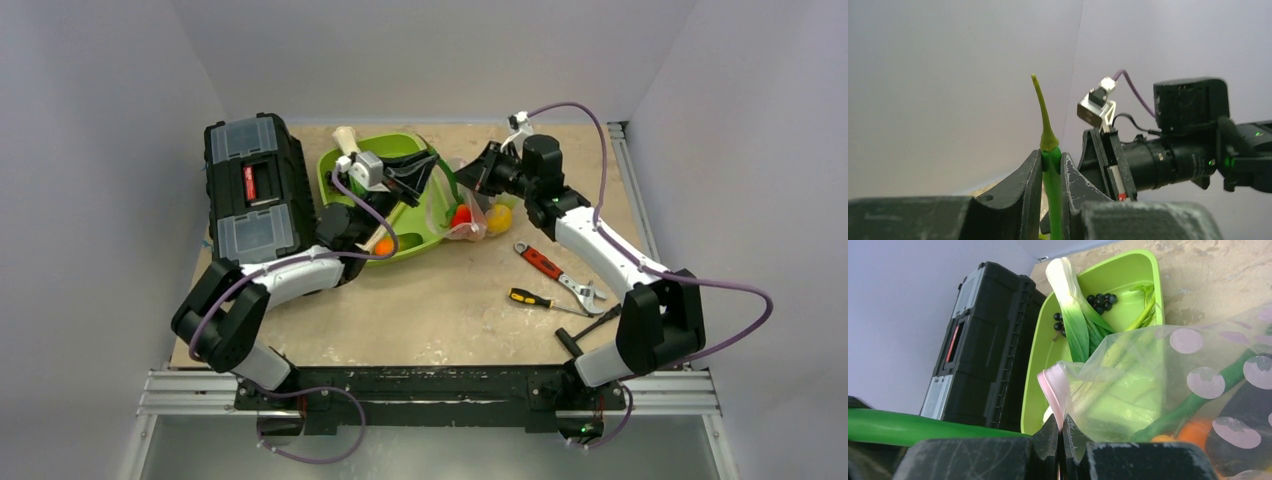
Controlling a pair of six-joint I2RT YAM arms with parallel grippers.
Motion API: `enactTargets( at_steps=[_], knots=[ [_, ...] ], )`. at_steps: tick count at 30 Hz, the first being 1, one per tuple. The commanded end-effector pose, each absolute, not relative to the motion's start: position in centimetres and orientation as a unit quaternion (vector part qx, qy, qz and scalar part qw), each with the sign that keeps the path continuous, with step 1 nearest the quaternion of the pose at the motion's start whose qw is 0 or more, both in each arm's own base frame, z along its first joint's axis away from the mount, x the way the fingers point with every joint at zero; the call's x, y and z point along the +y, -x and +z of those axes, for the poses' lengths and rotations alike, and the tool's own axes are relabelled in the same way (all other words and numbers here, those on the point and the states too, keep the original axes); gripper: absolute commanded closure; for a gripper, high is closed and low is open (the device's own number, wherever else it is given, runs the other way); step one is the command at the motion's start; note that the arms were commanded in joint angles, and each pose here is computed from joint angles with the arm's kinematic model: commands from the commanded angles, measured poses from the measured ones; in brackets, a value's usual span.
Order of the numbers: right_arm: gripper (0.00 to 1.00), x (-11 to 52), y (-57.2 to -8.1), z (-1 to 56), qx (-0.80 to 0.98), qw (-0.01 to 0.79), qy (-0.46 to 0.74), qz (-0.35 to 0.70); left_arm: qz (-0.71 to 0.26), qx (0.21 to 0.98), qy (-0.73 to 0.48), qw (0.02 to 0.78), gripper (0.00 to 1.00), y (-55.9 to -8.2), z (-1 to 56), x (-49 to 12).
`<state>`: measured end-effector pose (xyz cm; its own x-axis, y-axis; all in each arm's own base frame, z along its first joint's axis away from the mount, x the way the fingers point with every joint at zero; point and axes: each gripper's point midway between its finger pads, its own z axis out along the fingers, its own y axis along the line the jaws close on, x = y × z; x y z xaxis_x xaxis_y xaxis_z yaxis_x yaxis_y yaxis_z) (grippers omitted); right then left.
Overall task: Place the food in the zip-top bag and seal the zipper
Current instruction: Place the fake vegetable in the zipper food storage bag.
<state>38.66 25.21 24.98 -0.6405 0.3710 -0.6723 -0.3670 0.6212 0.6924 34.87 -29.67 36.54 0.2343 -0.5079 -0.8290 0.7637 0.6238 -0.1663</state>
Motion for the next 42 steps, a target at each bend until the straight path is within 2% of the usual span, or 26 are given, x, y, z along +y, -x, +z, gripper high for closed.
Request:
enactTargets(
  at_steps=[1,8,18,28,31,36,42],
  knots=[
    [1.0,25.4,-38.3,31.7,0.749,0.472,0.018,0.464,-0.353,0.406,-0.158,0.828,1.0,-34.5,37.6,-29.6],
    [1.0,25.7,-39.0,31.1,0.753,0.467,0.032,0.462,-0.343,0.418,-0.181,0.821,1.0,-35.8,35.6,-31.8],
    [1.0,25.7,-38.8,30.7,0.746,0.467,0.047,0.473,-0.364,0.48,-0.171,0.78,1.0,-37.5,29.7,-33.9],
    [1.0,26.2,-38.8,28.6,0.752,0.45,0.059,0.478,-0.414,0.578,-0.147,0.688,0.67,-36.6,21.7,-35.5],
    [1.0,26.1,-38.9,28.1,0.755,0.446,0.058,0.477,-0.414,0.616,-0.151,0.652,0.54,-35.9,20.0,-35.5],
    [1.0,26.1,-38.6,27.9,0.752,0.441,0.064,0.486,-0.404,0.67,-0.149,0.605,0.41,-33.8,18.8,-33.9],
    [1.0,26.4,-38.6,27.1,0.753,0.429,0.069,0.495,-0.404,0.747,-0.165,0.502,0.39,-30.3,20.8,-32.9]
  ],
)
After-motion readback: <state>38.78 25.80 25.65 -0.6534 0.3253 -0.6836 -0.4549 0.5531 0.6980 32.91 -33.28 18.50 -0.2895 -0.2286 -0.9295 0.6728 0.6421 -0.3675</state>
